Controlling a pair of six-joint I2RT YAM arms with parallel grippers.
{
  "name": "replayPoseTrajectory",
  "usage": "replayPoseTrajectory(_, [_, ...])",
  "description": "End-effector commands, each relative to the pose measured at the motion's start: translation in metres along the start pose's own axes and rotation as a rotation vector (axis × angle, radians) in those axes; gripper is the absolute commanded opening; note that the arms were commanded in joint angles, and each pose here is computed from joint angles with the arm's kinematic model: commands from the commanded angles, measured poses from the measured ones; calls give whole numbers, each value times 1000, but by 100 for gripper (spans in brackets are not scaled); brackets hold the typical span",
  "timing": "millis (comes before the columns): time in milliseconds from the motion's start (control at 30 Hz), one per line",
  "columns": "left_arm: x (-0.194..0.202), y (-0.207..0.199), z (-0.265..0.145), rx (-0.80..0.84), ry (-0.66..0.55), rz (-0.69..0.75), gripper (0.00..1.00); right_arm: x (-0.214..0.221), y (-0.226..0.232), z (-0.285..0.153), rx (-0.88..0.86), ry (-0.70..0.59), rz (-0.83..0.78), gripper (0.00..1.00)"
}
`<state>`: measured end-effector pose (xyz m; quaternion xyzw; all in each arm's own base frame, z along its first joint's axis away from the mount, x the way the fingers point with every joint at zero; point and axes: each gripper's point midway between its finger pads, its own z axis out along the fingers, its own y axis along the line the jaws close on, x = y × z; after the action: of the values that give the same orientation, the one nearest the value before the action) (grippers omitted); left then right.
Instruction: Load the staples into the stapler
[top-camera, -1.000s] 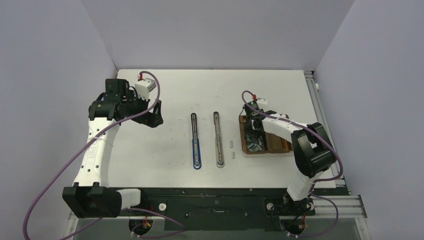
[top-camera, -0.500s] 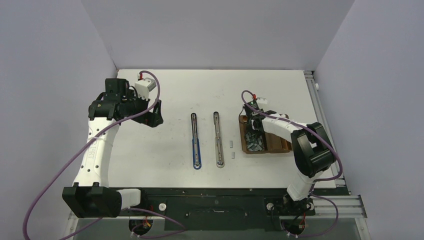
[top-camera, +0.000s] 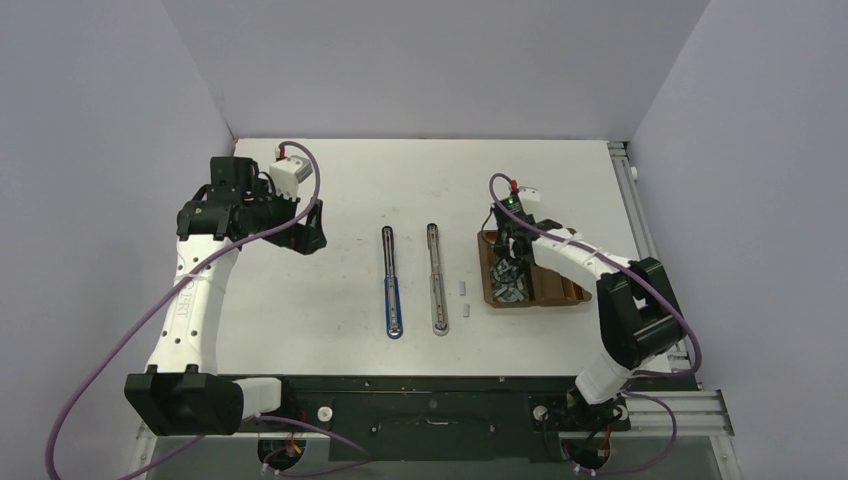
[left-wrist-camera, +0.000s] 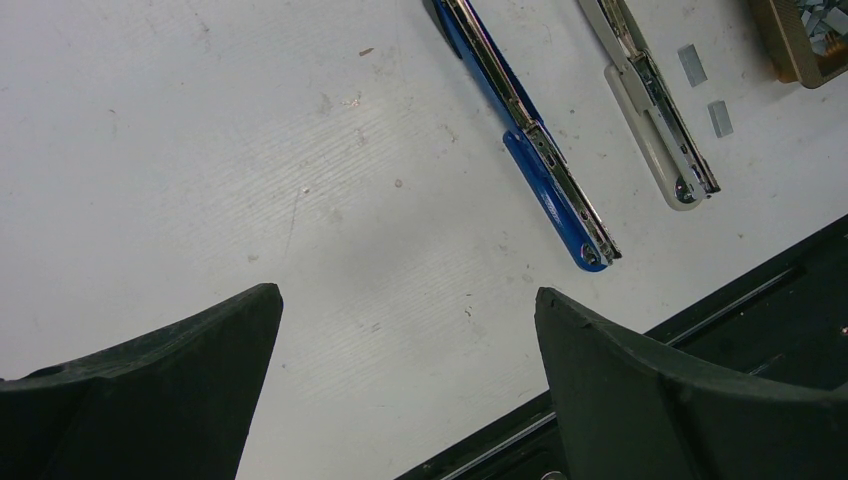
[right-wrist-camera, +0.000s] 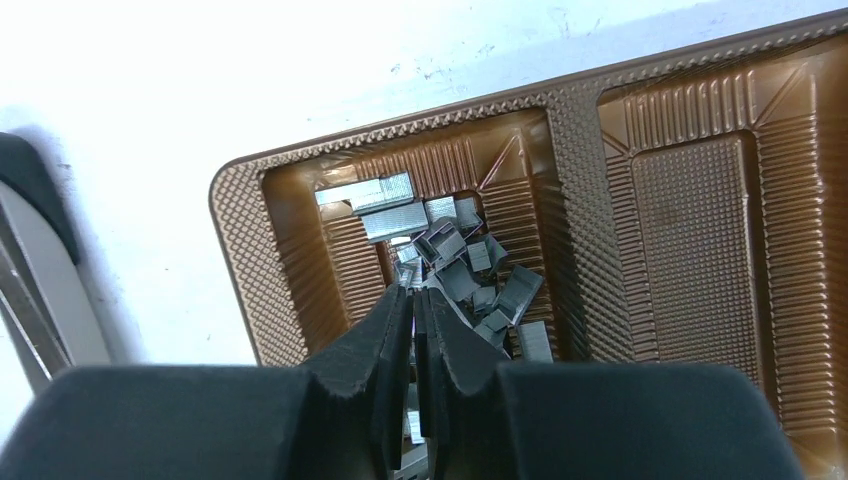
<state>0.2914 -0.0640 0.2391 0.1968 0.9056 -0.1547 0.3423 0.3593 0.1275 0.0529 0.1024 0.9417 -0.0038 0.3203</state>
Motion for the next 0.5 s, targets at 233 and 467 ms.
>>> replayPoseTrajectory(233, [-13,-3,-8,-1,-50,27,96,-4,-4,-6,3,-28,-37,20])
replayPoseTrajectory(467, [-13,-2,-9,-8,-51,27,96,4,-3,6,0,-14,-65,51])
